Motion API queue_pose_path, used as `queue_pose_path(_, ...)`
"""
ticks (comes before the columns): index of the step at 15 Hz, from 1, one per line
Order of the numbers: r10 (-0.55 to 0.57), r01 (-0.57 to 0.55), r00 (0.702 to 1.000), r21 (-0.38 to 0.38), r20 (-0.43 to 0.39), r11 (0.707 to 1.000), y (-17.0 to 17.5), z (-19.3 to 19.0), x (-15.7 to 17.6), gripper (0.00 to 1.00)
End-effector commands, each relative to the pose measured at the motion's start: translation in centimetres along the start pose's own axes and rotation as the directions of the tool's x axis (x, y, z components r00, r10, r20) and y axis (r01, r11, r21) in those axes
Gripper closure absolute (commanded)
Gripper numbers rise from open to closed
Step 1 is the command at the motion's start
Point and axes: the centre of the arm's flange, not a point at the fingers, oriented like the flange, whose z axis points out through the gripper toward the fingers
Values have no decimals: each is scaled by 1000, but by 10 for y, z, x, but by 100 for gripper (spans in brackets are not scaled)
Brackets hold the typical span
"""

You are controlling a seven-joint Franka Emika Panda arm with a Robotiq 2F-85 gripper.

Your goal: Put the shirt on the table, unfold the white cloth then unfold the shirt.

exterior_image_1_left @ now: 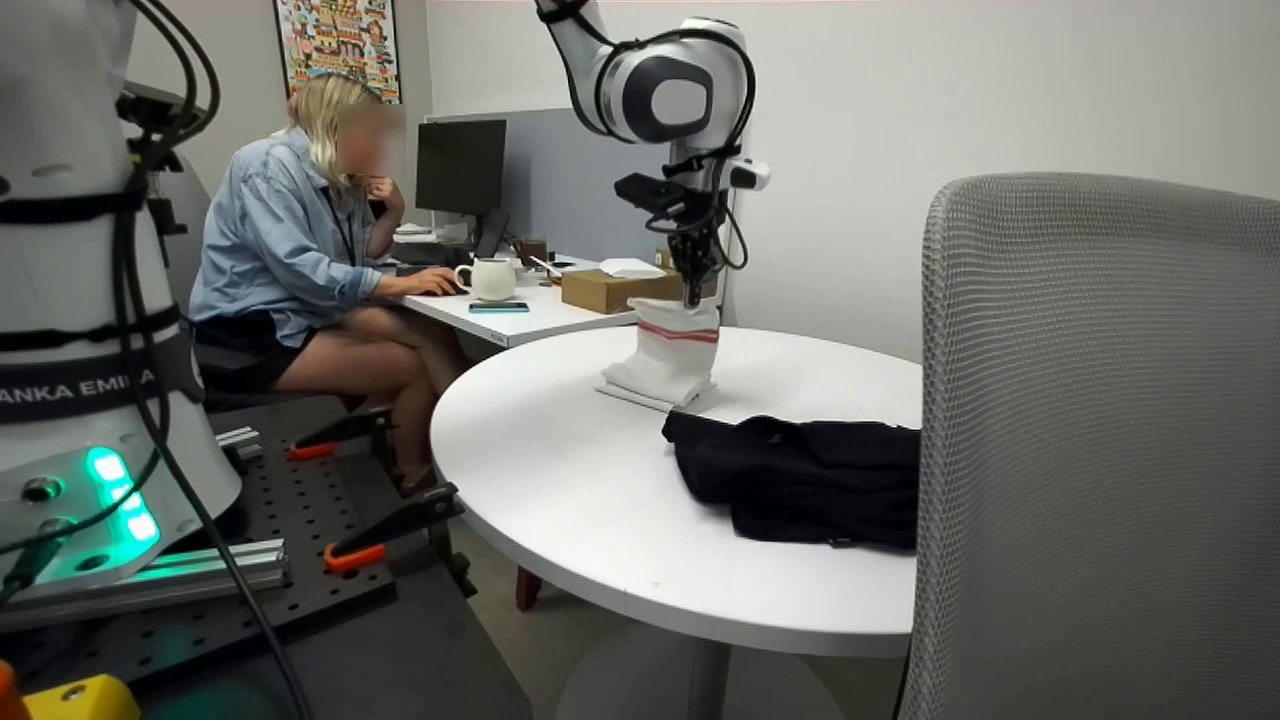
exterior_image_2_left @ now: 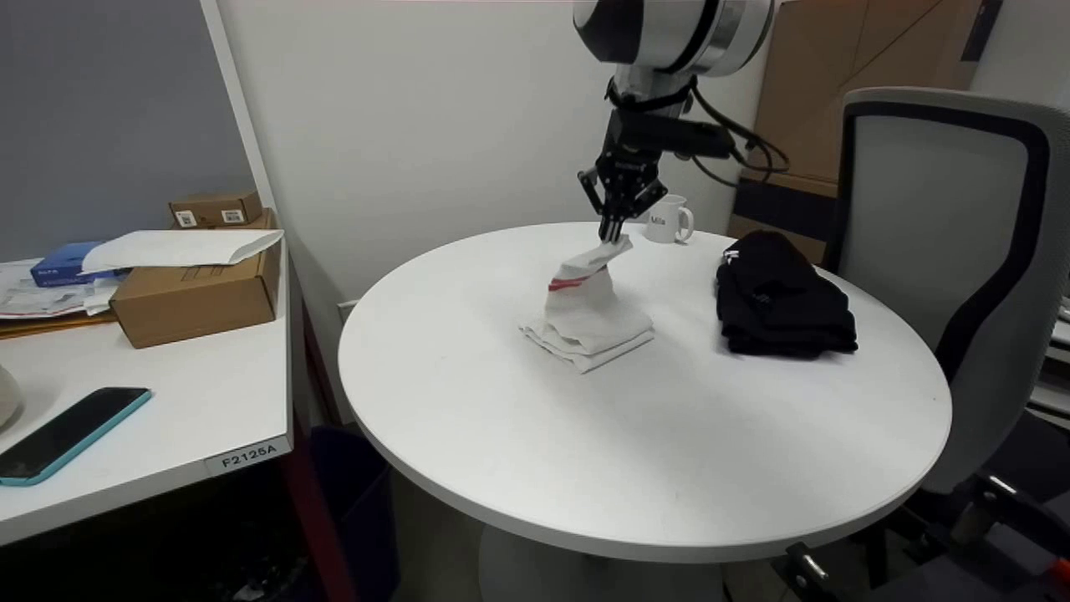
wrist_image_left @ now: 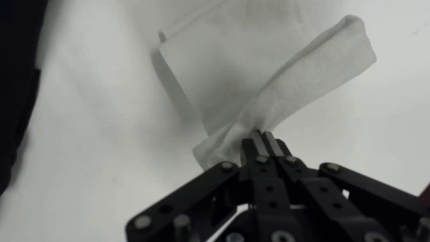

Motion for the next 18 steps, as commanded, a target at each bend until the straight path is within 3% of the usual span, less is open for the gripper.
queue_pose_path(1,-47,50,997,58,-56,997,5,-68,8,100)
queue_pose_path(5,-128,133,989,69,-75,989,6,-122,22,100)
queue_pose_path(9,-276,277,961,32,-18,960,7,-181,37,100)
queue_pose_path(18,-421,401,906,-235,-44,886,13,-352,56,100)
